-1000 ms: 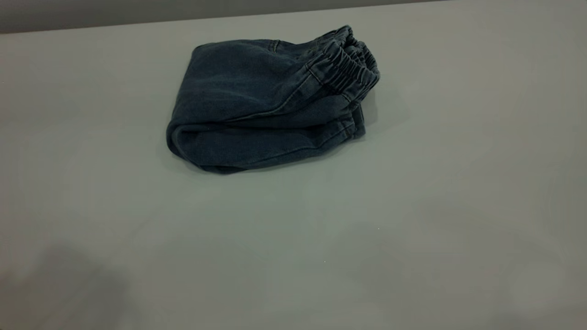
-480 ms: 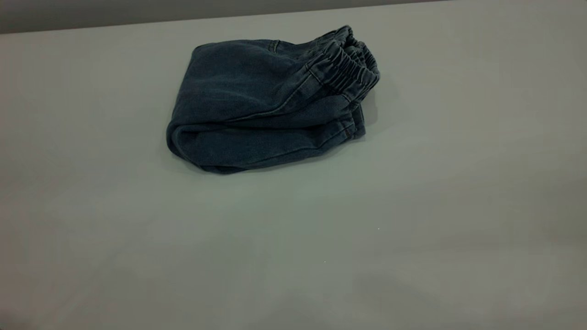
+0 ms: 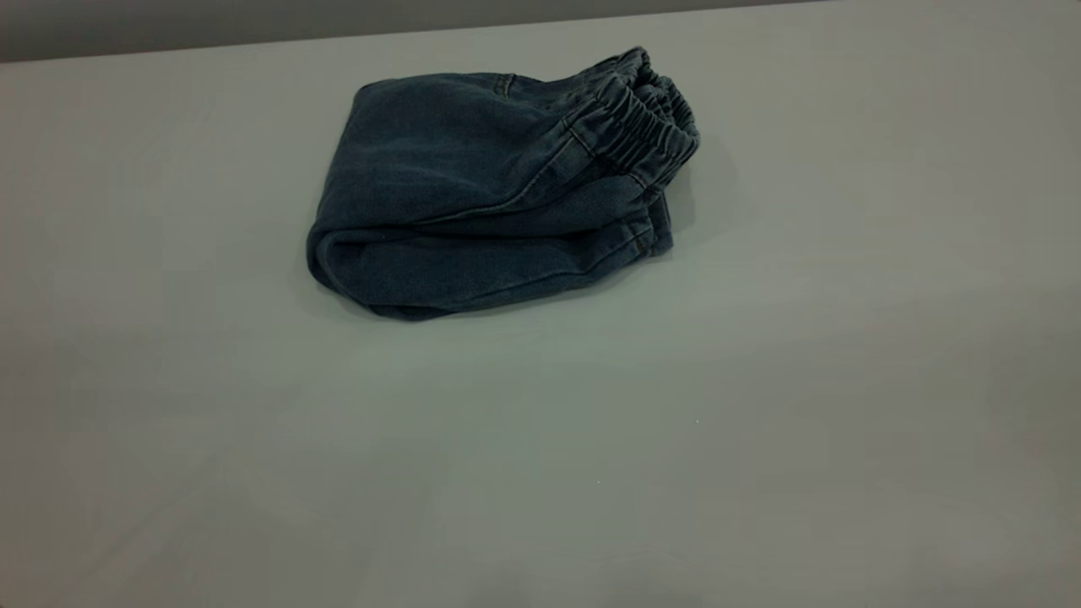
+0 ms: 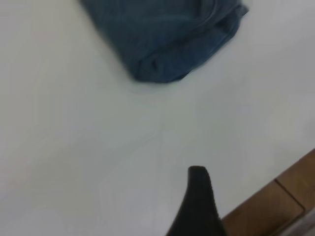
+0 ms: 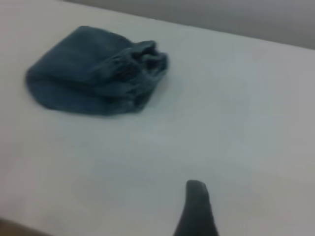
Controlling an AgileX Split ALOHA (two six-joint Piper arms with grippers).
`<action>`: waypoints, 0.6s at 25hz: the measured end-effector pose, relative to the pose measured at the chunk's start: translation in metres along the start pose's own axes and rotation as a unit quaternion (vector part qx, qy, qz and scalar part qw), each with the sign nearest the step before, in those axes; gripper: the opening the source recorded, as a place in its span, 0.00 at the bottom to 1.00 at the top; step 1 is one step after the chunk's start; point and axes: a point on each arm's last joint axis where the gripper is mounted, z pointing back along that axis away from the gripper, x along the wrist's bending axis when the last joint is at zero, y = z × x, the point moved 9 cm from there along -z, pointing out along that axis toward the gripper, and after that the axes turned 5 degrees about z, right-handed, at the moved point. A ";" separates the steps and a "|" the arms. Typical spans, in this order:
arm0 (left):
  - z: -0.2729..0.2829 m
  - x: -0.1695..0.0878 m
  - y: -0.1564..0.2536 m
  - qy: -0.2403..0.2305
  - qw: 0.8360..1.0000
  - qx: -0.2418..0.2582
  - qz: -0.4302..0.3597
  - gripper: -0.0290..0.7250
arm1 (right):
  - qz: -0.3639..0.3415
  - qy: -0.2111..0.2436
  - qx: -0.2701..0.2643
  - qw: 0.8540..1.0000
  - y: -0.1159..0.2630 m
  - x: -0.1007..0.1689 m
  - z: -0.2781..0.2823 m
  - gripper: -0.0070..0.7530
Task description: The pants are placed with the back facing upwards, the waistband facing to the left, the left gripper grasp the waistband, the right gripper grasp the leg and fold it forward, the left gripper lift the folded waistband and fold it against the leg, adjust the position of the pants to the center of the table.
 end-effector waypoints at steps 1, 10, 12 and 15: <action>-0.001 -0.001 0.002 0.004 1.000 -0.004 -0.001 0.72 | -0.006 0.006 0.000 1.000 0.000 -0.002 0.000 0.62; -0.023 -0.004 0.023 0.015 1.000 0.017 0.008 0.72 | -0.013 0.003 -0.002 1.000 -0.001 -0.001 0.000 0.62; -0.024 -0.004 0.031 0.014 0.999 0.036 0.009 0.72 | -0.013 0.003 -0.001 1.000 -0.001 -0.001 0.000 0.62; -0.023 -0.002 0.041 0.009 0.998 0.064 0.017 0.72 | -0.013 0.003 -0.001 1.000 -0.001 -0.001 0.000 0.62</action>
